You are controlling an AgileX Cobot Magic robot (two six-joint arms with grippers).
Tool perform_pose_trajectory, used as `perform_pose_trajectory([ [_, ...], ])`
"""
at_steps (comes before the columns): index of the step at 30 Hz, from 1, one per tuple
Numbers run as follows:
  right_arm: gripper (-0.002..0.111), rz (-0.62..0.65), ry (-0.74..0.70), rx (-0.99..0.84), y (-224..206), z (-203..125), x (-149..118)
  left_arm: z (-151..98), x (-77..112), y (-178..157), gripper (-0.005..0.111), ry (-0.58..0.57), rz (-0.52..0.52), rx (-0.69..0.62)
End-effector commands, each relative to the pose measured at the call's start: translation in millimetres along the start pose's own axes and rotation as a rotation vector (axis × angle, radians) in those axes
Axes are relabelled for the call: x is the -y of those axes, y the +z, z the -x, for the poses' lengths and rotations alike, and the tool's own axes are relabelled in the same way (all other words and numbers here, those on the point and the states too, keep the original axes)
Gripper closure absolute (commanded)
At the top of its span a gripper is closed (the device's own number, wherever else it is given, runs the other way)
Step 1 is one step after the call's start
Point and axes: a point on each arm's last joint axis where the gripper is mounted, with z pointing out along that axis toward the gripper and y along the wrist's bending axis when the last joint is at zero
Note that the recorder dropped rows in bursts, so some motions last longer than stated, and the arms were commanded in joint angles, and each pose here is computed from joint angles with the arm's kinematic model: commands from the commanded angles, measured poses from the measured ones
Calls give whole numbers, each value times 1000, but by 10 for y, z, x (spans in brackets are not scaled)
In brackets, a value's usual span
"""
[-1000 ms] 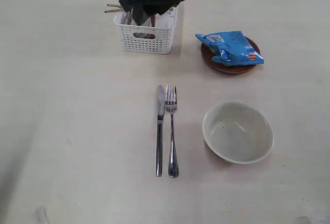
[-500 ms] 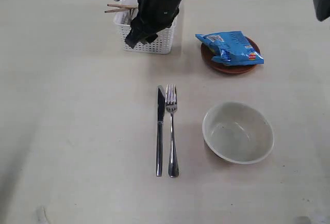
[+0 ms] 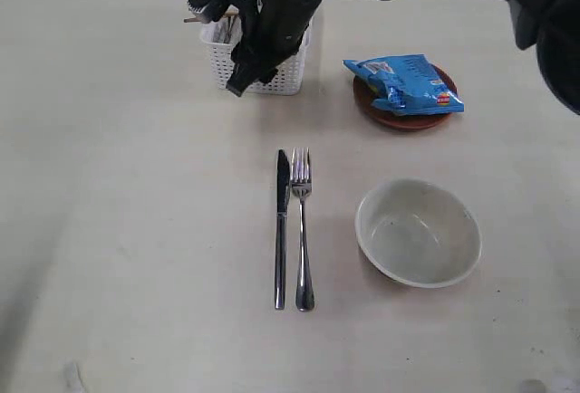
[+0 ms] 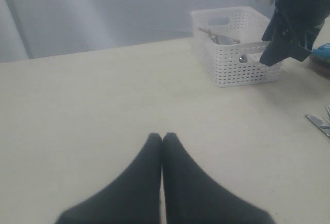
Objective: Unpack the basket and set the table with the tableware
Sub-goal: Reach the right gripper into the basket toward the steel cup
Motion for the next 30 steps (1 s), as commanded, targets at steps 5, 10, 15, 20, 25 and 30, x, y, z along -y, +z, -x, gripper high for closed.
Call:
perform_pose_trajectory([
  [5, 82, -6, -24, 21, 23, 40, -37, -5, 3, -1, 107, 2, -6, 1],
  [10, 108, -15, -49, 94, -50, 158, -93, -5, 3, -1, 107, 2, -6, 1],
  [15, 108, 40, 10, 150, -132, 316, -221, -5, 3, -1, 107, 2, -6, 1],
  [20, 108, 99, 36, 177, -199, 435, -396, -5, 3, -1, 107, 2, -6, 1],
  [25, 109, 250, 130, 112, -283, 480, -755, -5, 3, -1, 107, 2, -6, 1],
  [30, 109, 333, 177, -3, -395, 497, -1182, -5, 3, -1, 107, 2, -6, 1],
])
